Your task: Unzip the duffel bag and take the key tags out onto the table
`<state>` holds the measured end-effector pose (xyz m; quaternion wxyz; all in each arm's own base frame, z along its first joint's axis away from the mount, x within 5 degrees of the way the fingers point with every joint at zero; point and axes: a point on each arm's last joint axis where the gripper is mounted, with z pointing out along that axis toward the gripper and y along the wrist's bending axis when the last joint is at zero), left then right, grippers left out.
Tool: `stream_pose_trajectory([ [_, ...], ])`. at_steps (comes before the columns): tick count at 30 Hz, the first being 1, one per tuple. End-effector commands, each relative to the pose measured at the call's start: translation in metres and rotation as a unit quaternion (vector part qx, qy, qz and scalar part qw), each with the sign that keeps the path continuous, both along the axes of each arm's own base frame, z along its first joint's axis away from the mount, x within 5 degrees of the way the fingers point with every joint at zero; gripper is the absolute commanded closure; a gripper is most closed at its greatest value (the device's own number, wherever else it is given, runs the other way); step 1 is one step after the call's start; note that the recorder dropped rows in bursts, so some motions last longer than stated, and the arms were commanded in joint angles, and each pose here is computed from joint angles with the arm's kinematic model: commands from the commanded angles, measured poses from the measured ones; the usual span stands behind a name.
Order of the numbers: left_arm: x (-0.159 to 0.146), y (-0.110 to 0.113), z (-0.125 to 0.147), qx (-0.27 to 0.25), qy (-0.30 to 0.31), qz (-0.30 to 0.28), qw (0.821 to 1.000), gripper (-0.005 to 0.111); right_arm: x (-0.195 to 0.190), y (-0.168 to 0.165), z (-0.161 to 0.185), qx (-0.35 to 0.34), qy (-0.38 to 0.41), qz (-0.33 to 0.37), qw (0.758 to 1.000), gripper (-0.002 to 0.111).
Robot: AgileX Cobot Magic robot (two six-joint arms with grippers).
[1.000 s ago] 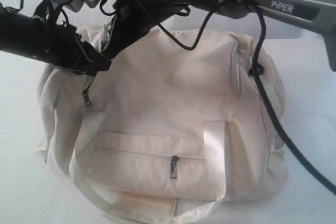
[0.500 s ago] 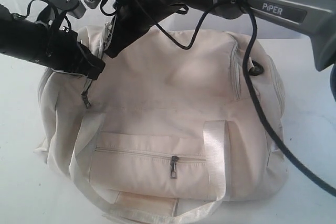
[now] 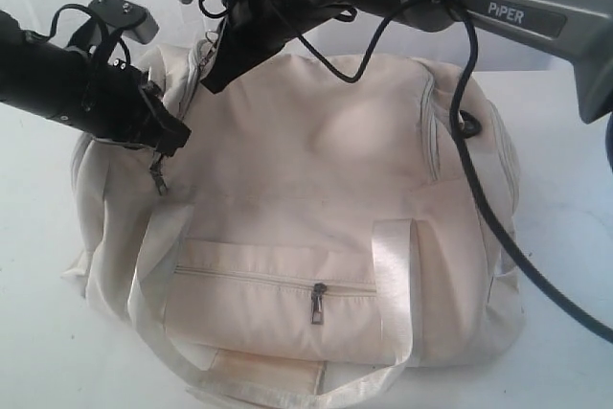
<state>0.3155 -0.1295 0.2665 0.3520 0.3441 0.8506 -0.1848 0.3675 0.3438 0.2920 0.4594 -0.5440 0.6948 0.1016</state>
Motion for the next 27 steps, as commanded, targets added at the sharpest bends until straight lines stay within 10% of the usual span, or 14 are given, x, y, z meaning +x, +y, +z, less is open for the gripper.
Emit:
stream_pose_trajectory([
  [1, -0.005, 0.001, -0.002, 0.02, 0.027, -0.002, 0.999, 0.107, 0.009, -0.004, 0.014, 0.036, -0.045, -0.021, 0.998, 0.108],
  [13, -0.011, 0.001, 0.002, 0.018, 0.034, -0.017, 0.999, 0.107, 0.02, -0.008, 0.004, 0.04, -0.046, -0.035, 0.998, 0.108],
  [20, -0.033, 0.011, 0.061, -0.002, -0.086, 0.0, 0.996, 0.107, 0.013, -0.01, -0.001, 0.012, 0.003, -0.026, 1.0, 0.108],
  [27, -0.002, 0.005, 0.023, 0.021, -0.07, 0.019, 0.997, 0.037, 0.009, -0.01, 0.0, 0.027, 0.037, -0.028, 0.999, 0.108],
])
